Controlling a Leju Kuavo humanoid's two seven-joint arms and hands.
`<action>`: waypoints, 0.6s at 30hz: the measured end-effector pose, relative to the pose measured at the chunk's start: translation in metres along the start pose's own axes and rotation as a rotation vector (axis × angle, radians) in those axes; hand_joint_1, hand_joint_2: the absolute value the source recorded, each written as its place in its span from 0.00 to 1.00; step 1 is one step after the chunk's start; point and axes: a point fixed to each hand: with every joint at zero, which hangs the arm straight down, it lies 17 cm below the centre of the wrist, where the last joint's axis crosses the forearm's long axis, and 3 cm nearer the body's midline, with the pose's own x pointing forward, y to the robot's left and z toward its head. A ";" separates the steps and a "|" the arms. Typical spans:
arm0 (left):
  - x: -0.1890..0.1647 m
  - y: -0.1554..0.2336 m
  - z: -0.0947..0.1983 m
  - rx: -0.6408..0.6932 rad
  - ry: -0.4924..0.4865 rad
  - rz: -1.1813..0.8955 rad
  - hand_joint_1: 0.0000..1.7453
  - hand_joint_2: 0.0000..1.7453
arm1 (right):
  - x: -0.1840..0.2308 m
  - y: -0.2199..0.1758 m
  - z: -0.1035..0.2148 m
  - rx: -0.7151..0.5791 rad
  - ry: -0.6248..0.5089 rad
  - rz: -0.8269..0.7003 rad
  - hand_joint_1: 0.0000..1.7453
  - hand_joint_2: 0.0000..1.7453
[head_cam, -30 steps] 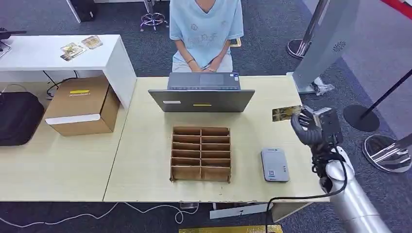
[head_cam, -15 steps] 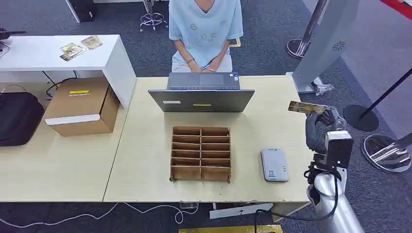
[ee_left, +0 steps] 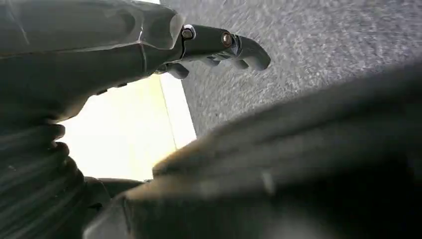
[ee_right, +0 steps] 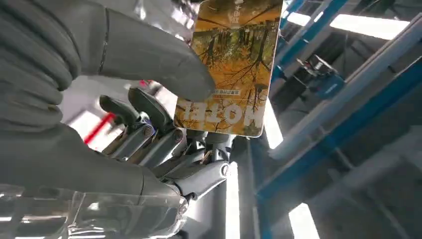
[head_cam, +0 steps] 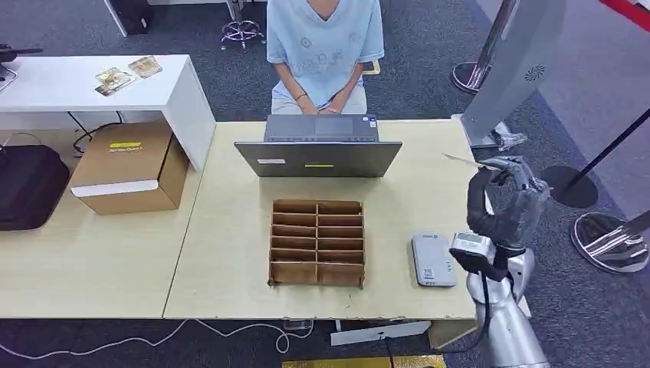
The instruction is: Pass the card to the sensor for recognition and then transmit it.
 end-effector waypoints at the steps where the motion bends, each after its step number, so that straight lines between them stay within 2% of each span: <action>1: 0.001 0.001 0.000 -0.001 -0.008 -0.020 0.00 1.00 | 0.006 0.002 -0.005 0.002 -0.026 0.029 1.00 1.00; 5: 0.003 0.002 0.000 -0.006 -0.034 -0.105 0.00 1.00 | 0.027 0.008 -0.026 0.001 -0.116 0.130 1.00 1.00; 9: 0.005 0.003 0.000 -0.009 -0.048 -0.164 0.00 1.00 | 0.037 0.008 -0.038 -0.024 -0.133 0.152 1.00 1.00; 18: 0.017 -0.001 0.004 -0.054 -0.132 -0.481 0.00 1.00 | 0.093 0.027 -0.084 -0.025 -0.319 0.301 1.00 1.00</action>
